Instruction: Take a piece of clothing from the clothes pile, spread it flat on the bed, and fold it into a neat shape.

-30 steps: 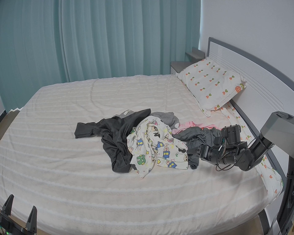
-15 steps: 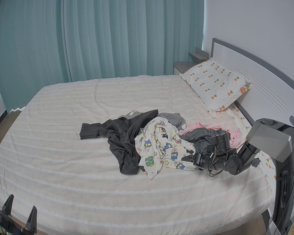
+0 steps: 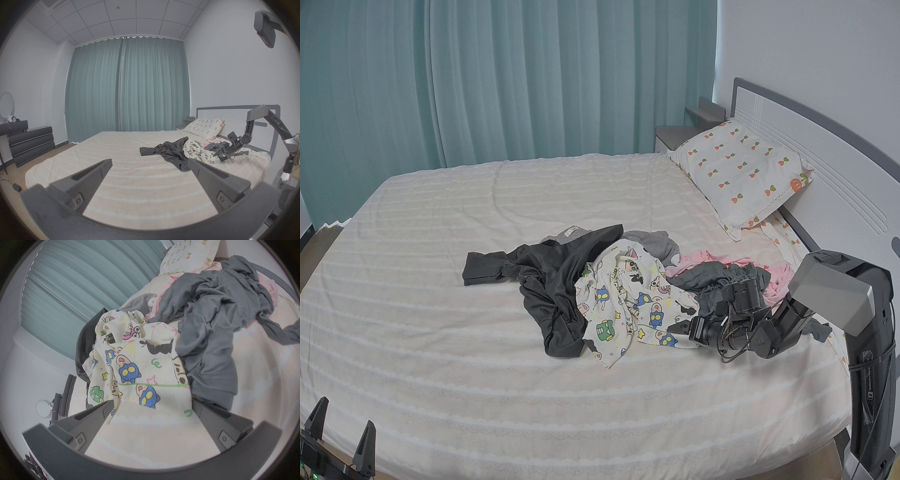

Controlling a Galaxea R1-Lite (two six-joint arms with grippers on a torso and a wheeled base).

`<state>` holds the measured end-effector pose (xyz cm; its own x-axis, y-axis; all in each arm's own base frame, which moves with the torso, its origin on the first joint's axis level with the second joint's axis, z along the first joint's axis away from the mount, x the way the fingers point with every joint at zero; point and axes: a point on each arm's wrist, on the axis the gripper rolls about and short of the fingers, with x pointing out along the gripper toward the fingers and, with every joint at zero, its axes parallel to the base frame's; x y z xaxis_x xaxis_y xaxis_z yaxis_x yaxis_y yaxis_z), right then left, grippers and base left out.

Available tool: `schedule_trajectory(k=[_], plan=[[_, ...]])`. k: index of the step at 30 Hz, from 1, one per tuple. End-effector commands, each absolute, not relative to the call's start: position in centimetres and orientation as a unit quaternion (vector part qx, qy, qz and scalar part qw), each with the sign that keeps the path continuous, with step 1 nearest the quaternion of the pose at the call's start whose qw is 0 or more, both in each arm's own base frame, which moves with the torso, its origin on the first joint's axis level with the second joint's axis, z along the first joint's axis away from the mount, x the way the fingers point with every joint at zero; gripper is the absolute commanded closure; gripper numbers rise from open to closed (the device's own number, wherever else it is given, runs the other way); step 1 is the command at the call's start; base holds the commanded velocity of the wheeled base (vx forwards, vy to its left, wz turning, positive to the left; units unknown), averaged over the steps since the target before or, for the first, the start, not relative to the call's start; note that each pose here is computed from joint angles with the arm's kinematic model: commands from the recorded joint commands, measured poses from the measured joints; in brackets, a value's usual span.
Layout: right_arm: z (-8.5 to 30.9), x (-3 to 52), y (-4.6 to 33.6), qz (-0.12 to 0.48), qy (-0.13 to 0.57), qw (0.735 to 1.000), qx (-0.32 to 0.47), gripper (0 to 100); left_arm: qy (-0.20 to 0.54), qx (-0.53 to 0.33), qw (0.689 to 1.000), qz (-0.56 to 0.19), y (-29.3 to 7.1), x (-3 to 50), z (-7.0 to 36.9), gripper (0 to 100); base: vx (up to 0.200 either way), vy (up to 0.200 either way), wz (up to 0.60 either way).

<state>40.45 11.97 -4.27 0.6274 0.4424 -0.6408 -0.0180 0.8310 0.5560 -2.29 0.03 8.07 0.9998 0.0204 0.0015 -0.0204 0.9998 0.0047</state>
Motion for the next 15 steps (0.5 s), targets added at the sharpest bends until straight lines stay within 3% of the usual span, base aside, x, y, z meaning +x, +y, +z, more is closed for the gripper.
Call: schedule_trajectory(k=[1, 12, 13, 15], plan=[[-4.5, 41.8, 11.9, 0.126, 0.416, 0.862, 0.259, 0, 0.003, 0.002, 1.000, 0.011, 0.0, -2.2, 7.6, 0, 0.000, 0.000, 0.00], [-4.6, 43.2, 13.3, 0.136, 0.440, 0.851, 0.253, 0, 0.003, 0.003, 1.000, 0.011, 0.0, -2.2, 7.6, 0, 0.000, 0.000, 0.00], [-4.5, 43.4, 13.4, 0.136, 0.442, 0.849, 0.254, 100, 0.003, 0.003, 1.000, 0.010, 0.0, -2.2, 7.6, 0, 0.000, 0.000, 0.00], [-4.4, 43.5, 13.4, 0.133, 0.445, 0.848, 0.254, 100, 0.003, 0.003, 1.000, 0.011, 0.0, -2.2, 7.6, 0, 0.000, 0.000, 0.00]])
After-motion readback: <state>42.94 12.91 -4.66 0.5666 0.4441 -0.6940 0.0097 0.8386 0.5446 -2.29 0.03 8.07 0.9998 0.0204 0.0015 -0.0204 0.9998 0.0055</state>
